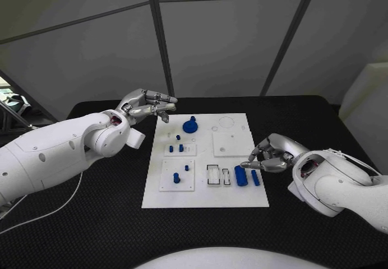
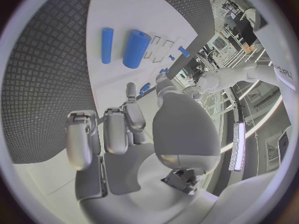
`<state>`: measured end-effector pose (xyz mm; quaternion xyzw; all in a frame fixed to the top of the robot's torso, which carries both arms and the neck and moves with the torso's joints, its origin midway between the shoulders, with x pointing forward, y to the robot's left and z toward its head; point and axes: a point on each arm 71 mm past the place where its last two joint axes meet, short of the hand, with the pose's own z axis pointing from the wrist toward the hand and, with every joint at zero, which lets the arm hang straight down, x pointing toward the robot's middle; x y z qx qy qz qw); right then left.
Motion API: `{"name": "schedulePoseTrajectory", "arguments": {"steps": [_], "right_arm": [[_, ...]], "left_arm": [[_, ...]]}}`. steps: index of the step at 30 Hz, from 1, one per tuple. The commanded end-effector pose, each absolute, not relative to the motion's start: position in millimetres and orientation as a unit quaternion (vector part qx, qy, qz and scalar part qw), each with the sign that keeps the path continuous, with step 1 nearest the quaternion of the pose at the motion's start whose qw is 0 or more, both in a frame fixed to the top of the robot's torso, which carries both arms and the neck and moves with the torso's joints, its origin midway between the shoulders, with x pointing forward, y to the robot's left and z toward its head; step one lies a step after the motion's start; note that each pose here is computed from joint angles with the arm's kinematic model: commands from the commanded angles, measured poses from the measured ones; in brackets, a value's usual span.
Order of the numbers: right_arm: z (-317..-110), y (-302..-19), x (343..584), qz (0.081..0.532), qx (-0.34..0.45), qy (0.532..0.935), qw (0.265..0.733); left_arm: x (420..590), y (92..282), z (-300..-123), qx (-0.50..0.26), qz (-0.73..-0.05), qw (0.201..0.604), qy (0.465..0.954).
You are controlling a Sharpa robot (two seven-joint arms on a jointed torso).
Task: Assemble the parts on the task board
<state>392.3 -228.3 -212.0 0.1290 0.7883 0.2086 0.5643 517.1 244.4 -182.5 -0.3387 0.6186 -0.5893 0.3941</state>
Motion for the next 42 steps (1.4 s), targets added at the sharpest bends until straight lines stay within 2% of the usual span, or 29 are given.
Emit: {"name": "schedulePoseTrajectory", "arguments": {"steps": [1, 29, 42], "right_arm": [[-214.6, -229.4, 390.7, 0.159, 0.11, 0.796, 0.574], [-248.6, -203.0, 389.9, 0.15, 0.074, 0.823, 0.543], [-256.6, -202.7, 392.5, 0.138, 0.076, 0.828, 0.539]], "left_arm": [[517.0, 244.5, -180.5, -0.341, -0.596, 0.395, 0.611], [516.1, 245.1, -182.3, -0.341, -0.596, 0.391, 0.613], [515.6, 246.6, -182.3, -0.341, -0.595, 0.39, 0.614]]}}
